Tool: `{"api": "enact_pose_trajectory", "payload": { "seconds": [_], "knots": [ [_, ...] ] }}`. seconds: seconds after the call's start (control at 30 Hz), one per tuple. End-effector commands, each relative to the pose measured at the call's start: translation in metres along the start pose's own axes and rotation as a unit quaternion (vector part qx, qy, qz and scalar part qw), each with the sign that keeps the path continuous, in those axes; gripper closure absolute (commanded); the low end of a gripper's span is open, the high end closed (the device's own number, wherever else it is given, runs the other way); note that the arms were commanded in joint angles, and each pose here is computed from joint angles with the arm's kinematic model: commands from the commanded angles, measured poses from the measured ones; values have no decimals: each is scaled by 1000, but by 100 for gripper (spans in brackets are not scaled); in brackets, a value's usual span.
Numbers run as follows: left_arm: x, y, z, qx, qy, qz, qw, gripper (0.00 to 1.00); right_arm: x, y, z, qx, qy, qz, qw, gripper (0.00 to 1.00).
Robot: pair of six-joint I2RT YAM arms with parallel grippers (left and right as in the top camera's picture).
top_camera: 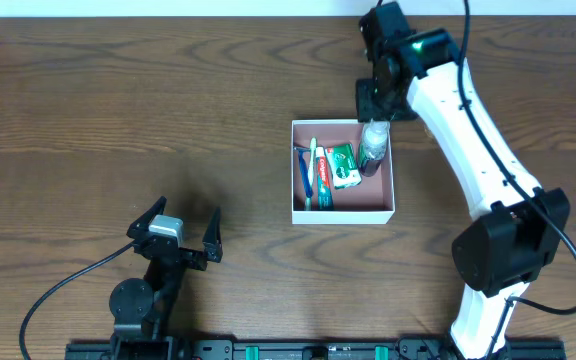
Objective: Pack container
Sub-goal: 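Open the right gripper and move it to the white Pantene tube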
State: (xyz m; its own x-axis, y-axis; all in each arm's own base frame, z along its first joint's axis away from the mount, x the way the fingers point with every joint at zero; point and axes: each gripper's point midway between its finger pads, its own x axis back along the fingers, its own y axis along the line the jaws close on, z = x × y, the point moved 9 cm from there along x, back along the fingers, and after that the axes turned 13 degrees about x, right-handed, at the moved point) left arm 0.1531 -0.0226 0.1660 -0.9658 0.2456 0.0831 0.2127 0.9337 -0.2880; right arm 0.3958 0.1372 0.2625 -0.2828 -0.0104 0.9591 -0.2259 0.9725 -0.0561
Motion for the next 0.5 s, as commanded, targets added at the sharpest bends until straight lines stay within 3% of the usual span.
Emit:
{"api": "enact_pose_trajectory", "payload": {
  "seconds": [0.0, 0.27, 0.47],
  "knots": [
    [-1, 4, 12, 8, 24, -6, 1000, 2, 34, -15, -13, -12, -47, 10, 999, 46],
    [-1, 4, 12, 8, 24, -6, 1000, 2, 93, -65, -17, -64, -96, 34, 993, 45],
    [-1, 4, 12, 8, 24, -6, 1000, 2, 92, -120, -6, -100, -76, 66, 990, 46]
  ]
}}
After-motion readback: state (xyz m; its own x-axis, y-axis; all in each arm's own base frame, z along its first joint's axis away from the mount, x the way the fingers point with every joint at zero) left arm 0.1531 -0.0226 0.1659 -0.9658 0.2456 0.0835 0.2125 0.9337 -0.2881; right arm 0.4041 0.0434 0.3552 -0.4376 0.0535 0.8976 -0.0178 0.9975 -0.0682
